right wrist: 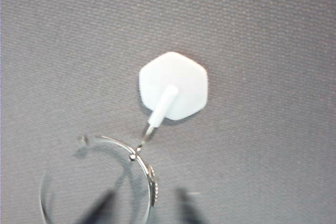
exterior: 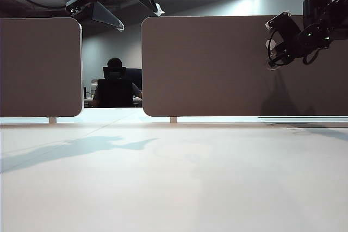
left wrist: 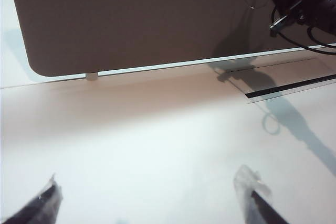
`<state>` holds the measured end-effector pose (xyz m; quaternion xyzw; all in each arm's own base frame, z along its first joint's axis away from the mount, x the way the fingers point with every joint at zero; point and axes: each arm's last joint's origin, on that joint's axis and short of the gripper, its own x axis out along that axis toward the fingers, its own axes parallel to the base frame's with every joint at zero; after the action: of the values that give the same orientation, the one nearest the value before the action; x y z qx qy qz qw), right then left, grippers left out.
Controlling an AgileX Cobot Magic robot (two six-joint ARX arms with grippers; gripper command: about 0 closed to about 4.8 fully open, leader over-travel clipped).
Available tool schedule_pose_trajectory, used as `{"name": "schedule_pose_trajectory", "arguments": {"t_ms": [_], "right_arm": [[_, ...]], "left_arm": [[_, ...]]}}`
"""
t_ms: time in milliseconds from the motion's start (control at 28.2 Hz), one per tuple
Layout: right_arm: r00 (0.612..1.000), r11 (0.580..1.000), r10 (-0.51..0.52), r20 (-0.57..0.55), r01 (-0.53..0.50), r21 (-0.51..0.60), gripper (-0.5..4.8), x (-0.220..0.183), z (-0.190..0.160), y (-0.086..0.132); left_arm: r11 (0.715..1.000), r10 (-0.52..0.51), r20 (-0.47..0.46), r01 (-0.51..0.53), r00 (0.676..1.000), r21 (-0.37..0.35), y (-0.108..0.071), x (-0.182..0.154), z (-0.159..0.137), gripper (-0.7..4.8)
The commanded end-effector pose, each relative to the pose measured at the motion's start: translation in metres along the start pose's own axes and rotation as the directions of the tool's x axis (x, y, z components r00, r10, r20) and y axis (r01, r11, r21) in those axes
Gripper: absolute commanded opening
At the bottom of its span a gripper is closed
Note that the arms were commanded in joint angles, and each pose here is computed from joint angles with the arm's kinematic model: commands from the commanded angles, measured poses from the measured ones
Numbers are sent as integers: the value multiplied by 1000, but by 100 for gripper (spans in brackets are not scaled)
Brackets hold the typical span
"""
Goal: Hang the earring on the hook.
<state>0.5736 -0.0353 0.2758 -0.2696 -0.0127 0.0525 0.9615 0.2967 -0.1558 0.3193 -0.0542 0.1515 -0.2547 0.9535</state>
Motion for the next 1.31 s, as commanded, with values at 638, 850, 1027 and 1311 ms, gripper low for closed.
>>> {"name": "schedule_pose_trajectory", "arguments": {"t_ms": [638, 850, 1027, 1311], "right_arm": [[997, 998, -57, -52, 58, 27, 154, -6, 14, -7], [986, 994, -26, -167, 43, 101, -16, -21, 31, -15], [967, 975, 54, -249, 3, 220, -2, -37, 50, -16], [948, 950, 130, -292, -34, 310, -2, -71, 90, -18]], "left_arm": [[1000, 2, 8, -2, 1000, 30, 0, -1, 2, 479], [1000, -1, -36, 2, 999, 30, -1, -5, 0, 298], [999, -6, -45, 8, 999, 38, -2, -11, 2, -6], [998, 41, -31, -39, 999, 47, -7, -58, 20, -6]]}}
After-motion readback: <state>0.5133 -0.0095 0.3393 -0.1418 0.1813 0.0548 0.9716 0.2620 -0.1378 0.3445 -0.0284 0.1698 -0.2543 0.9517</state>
